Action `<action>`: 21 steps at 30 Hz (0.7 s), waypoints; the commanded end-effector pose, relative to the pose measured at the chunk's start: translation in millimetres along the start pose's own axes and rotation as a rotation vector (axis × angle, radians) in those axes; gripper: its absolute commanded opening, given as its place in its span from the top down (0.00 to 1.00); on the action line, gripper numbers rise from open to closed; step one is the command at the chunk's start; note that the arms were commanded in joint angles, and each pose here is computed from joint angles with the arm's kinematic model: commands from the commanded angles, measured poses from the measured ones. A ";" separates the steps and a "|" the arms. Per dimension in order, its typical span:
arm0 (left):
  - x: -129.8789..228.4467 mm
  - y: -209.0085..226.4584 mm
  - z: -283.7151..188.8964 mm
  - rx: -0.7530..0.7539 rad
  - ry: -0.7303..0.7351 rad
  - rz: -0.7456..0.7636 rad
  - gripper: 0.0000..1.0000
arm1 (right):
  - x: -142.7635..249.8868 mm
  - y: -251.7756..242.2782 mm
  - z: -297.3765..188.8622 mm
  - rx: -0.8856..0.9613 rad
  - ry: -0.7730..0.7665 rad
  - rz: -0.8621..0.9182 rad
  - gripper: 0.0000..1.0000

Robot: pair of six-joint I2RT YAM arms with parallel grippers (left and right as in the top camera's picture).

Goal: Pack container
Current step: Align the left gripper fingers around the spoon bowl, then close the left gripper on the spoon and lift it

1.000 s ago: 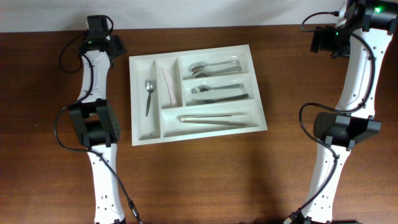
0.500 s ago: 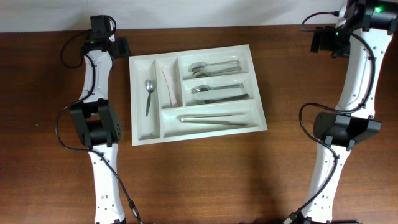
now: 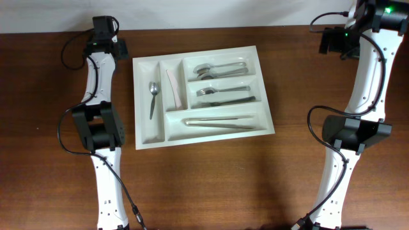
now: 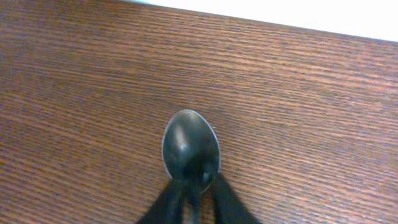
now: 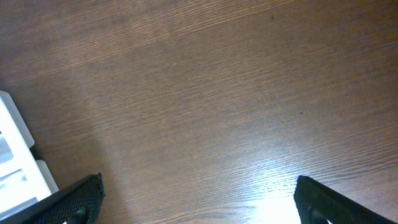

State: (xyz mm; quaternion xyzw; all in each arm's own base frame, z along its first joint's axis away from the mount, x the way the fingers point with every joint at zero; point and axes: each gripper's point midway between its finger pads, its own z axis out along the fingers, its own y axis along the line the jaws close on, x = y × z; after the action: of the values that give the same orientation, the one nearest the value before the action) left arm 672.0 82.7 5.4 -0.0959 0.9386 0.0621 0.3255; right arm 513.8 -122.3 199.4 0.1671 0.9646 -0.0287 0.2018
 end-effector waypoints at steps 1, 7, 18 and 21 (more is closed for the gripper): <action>67.5 16.2 42.6 -0.053 0.156 0.026 0.95 | 0.6 -2.2 -4.1 0.008 -0.001 -0.009 0.01; 68.5 16.2 42.5 -0.053 0.160 0.026 0.98 | 0.6 -2.2 -4.1 0.008 -0.001 -0.009 0.01; 80.6 18.7 40.1 -0.064 0.210 0.032 0.98 | 0.6 -2.2 -4.1 0.008 -0.001 -0.009 0.01; 88.5 23.6 37.4 -0.098 0.243 0.030 0.98 | 0.6 -2.2 -4.1 0.008 -0.001 -0.009 0.01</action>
State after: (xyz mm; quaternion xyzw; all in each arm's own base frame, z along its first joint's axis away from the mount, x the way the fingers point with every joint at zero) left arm 663.6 88.1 1.8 -0.0981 0.9434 0.0790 0.3068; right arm 513.9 -122.3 199.5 0.1669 0.9646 -0.0288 0.2020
